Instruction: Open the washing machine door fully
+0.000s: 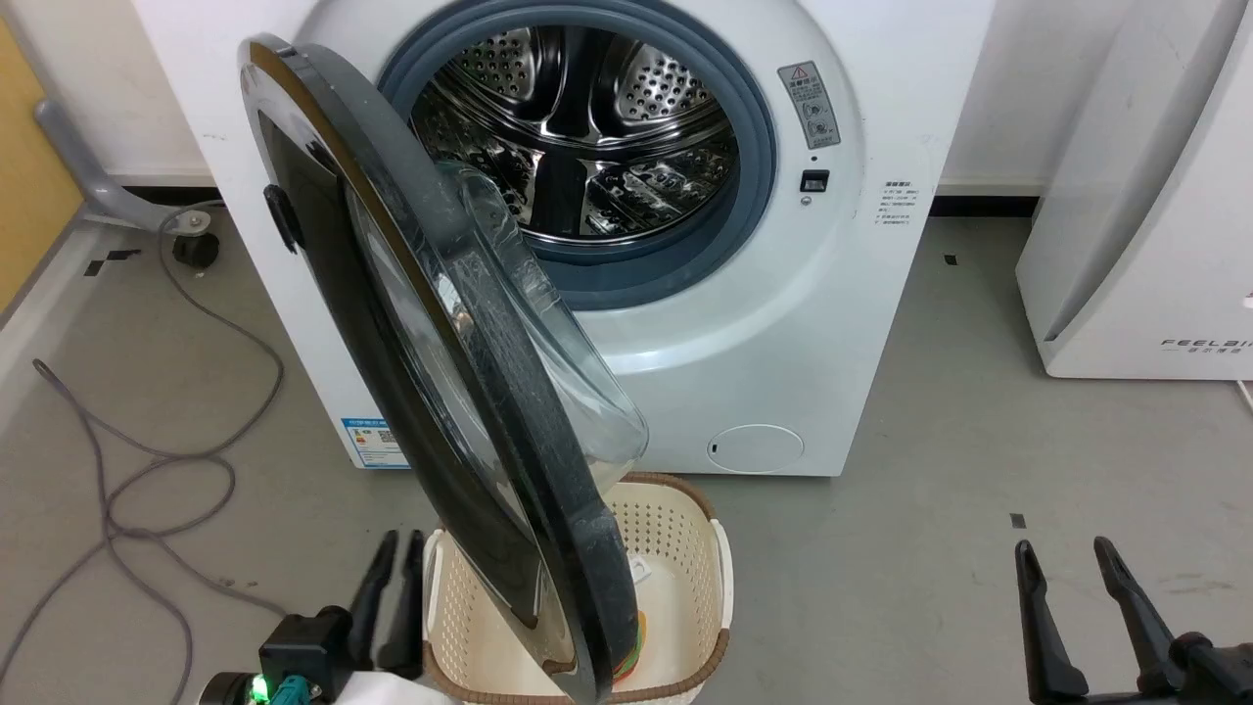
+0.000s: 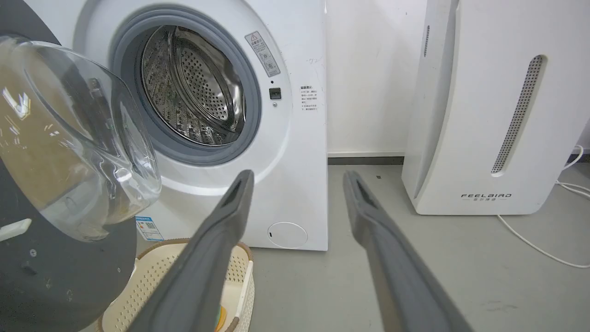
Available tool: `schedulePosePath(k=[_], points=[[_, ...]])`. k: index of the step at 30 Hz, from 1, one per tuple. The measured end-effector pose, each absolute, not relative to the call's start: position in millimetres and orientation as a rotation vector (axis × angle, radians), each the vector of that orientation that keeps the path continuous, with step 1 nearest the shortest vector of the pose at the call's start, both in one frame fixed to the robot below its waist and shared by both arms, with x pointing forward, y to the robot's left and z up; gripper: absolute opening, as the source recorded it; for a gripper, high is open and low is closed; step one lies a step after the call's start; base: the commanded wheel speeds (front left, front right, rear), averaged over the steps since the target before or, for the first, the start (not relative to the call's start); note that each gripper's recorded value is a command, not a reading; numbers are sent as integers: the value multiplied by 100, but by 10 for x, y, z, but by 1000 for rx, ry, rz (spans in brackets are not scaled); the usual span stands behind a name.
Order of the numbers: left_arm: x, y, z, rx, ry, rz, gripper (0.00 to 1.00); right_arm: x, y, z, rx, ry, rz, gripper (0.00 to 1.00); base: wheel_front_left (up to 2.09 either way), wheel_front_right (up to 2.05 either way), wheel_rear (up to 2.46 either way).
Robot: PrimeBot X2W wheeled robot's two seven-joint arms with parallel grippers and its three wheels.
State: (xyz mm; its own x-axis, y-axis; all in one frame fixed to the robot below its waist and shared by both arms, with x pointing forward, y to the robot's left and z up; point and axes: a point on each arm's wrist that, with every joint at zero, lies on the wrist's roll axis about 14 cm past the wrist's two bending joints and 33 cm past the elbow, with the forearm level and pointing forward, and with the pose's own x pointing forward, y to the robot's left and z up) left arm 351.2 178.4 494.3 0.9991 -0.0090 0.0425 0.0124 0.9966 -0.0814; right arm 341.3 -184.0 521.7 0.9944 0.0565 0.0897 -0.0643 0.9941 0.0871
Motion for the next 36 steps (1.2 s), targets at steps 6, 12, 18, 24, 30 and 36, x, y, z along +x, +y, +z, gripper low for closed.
schedulePosePath(k=[6, 12, 18, 24, 30, 36], points=[[3517, 1799, 5026, -83, -68, -10, 0, 3404, -1855, 5201, 96, -83, 56, 100, 0, 0, 0], [3550, 1847, 5306, -72, -156, -1, 0, 3402, -1854, 5196, 105, -82, 55, 100, 0, 0, 0], [3612, 1906, 6076, -49, -393, 7, 0, 3411, -1847, 5178, 109, -75, 57, 100, 0, 0, 0], [3494, 1821, 6926, -31, -663, -20, 0, 3414, -1846, 5153, 111, -67, 57, 100, 0, 0, 0], [3283, 1407, 7457, -84, -845, -161, 0, 3414, -1841, 5125, 108, -58, 58, 100, 0, 0, 0], [3201, 711, 7413, -162, -768, -409, 0, 3387, -1850, 5086, 120, -47, 52, 100, 0, 0, 0]])
